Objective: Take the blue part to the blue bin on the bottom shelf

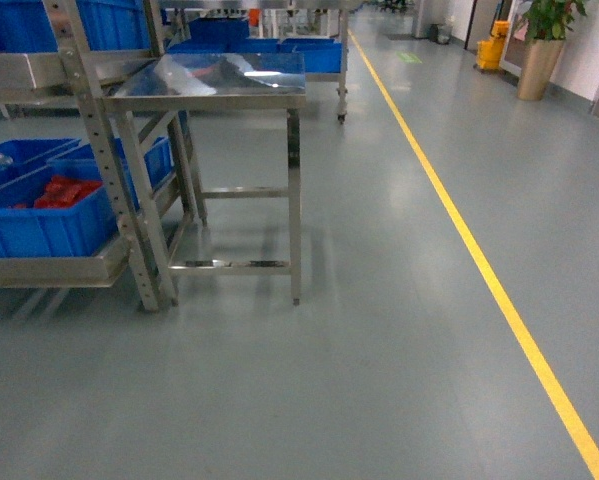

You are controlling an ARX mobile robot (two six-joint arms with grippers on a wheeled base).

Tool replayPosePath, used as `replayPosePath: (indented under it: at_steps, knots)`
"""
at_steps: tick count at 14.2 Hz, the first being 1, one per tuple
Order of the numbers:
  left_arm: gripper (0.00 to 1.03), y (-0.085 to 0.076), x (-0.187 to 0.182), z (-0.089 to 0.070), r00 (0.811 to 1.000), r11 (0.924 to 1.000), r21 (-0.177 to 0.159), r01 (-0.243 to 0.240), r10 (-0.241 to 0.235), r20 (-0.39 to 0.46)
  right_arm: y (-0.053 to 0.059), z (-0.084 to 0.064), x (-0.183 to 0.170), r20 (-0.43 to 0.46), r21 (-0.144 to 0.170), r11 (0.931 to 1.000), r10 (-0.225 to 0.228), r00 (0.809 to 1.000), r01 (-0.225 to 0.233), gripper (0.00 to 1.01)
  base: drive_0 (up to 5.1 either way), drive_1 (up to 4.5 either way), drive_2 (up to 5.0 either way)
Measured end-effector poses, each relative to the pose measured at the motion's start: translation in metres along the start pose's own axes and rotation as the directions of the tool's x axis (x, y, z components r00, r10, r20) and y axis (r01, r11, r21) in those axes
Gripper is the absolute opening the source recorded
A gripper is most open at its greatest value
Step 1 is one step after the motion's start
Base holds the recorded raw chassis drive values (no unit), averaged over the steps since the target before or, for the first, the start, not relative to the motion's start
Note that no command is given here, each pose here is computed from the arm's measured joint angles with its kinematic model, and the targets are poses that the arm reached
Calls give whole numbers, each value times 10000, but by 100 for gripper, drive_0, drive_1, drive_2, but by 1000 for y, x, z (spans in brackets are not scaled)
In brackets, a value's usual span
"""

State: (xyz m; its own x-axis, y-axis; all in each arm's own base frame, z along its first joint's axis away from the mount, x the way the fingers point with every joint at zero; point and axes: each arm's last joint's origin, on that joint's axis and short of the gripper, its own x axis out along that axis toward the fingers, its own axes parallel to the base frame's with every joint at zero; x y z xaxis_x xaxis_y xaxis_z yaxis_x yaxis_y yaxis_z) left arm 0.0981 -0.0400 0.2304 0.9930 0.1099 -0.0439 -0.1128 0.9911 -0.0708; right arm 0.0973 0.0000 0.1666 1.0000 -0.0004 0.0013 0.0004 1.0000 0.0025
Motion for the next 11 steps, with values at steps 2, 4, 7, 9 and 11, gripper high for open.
replayPosePath:
  at_steps: [2, 4, 7, 9, 11]
  knots:
    - [44, 0, 0, 0, 10000, 10000, -9, -3, 3, 12, 0, 0, 0, 15, 0, 10000, 0, 10000, 0, 98, -8, 395, -411]
    - [44, 0, 0, 0, 10000, 10000, -2, -11, 11, 4, 0, 0, 0, 15, 0, 10000, 0, 10000, 0, 98, -15, 388, -418]
    - [44, 0, 0, 0, 10000, 10000, -19, -1, 1, 24, 0, 0, 0, 4, 0, 10000, 0, 10000, 0, 98, -15, 388, -418]
    - [44, 0, 0, 0, 10000, 10000, 5, -1, 1, -6, 0, 0, 0, 15, 0, 10000, 0, 10000, 0, 98, -15, 388, -418]
    - [44, 0, 0, 0, 10000, 10000, 0, 0, 0, 0, 0, 0, 0, 0, 0, 10000, 0, 10000, 0, 98, -15, 388, -418]
